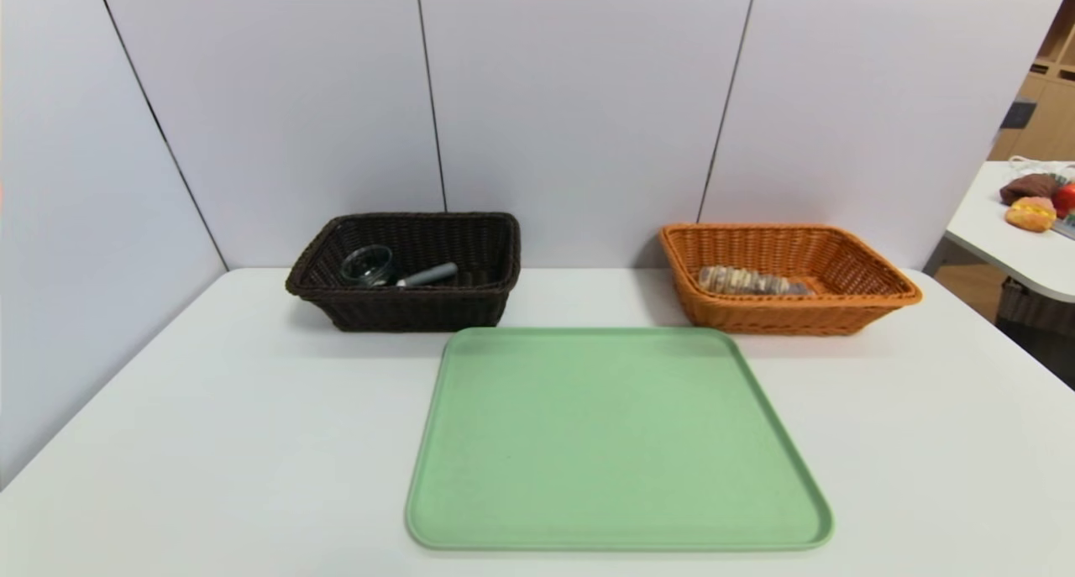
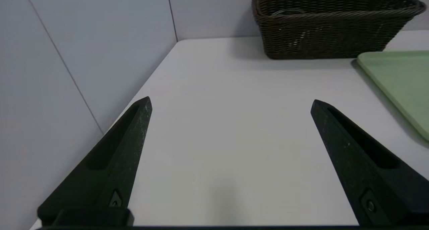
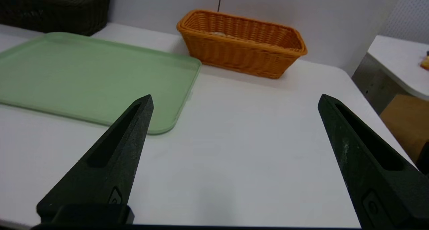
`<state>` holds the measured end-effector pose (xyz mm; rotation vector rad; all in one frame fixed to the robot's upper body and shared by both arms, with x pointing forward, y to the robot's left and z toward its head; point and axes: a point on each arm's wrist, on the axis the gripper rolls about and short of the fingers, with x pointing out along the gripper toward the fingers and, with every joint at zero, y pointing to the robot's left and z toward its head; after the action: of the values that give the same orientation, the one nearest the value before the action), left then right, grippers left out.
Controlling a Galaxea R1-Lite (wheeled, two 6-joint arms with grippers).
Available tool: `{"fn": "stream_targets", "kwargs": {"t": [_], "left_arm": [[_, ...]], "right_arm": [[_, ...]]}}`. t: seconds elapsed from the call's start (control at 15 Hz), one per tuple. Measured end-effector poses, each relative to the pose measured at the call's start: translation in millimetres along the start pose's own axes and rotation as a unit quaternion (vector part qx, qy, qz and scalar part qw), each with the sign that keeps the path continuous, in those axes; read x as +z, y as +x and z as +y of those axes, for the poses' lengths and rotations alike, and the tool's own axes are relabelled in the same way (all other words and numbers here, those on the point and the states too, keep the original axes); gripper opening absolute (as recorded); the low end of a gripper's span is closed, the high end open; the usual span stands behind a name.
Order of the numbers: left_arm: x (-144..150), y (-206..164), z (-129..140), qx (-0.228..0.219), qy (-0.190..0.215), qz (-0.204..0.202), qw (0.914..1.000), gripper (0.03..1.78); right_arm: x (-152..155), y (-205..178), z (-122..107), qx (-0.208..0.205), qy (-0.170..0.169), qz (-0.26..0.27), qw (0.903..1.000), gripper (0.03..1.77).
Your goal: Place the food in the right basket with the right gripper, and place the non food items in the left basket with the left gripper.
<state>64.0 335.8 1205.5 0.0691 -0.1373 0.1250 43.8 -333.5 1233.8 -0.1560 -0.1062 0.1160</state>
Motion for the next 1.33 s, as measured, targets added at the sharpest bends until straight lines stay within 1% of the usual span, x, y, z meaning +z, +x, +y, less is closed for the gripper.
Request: {"fn": "stream_targets", "kwargs": {"t": [0.07,0.2,0.33,0.47,0.6,0.67,0.73,0.93,1.13,1.33], "left_arm": [[-1.5,0.4,-0.9,-0.016,-0.001,0.0,0.9999,1.69],[-6.1,1.4,-2.0,-0.03,-0.004,0.005,0.9995,1.69],[-12.4,2.2,-3.3,-0.048,-0.005,0.019,0.9987,1.69],[-16.1,2.1,-4.0,-0.058,-0.011,0.033,0.9977,1.69],[-21.7,1.7,-4.5,-0.062,-0.012,0.059,0.9963,1.69],[-23.4,1.5,-4.6,-0.061,-0.016,0.068,0.9957,1.69],[-23.3,1.5,-4.6,-0.061,-0.019,0.068,0.9956,1.69],[-23.2,1.5,-4.6,-0.061,-0.023,0.068,0.9956,1.69],[-23.4,1.5,-4.5,-0.057,-0.037,0.069,0.9953,1.69],[-23.4,1.5,-4.4,-0.057,-0.038,0.069,0.9952,1.69]], "right_arm": [[-6.2,5.1,0.3,-0.003,-0.002,-0.013,0.9999,1.7],[-19.8,13.4,1.2,-0.006,-0.005,-0.03,0.9995,1.7],[-32.8,18.4,2.2,-0.013,-0.002,-0.027,0.9996,1.7],[-43.7,19.8,2.7,-0.029,0.013,0.01,0.9994,1.7],[-53.2,19.6,3.8,-0.031,0.029,0.052,0.9977,1.7],[-54.2,19.5,3.7,-0.036,0.044,0.056,0.9968,1.7],[-53.8,19.6,3.4,-0.042,0.051,0.054,0.9963,1.7],[-53.9,19.6,3.4,-0.043,0.055,0.054,0.9961,1.7],[-54.1,19.6,3.3,-0.045,0.057,0.055,0.9959,1.7],[-54.2,19.6,3.3,-0.044,0.056,0.055,0.9959,1.7]]}}
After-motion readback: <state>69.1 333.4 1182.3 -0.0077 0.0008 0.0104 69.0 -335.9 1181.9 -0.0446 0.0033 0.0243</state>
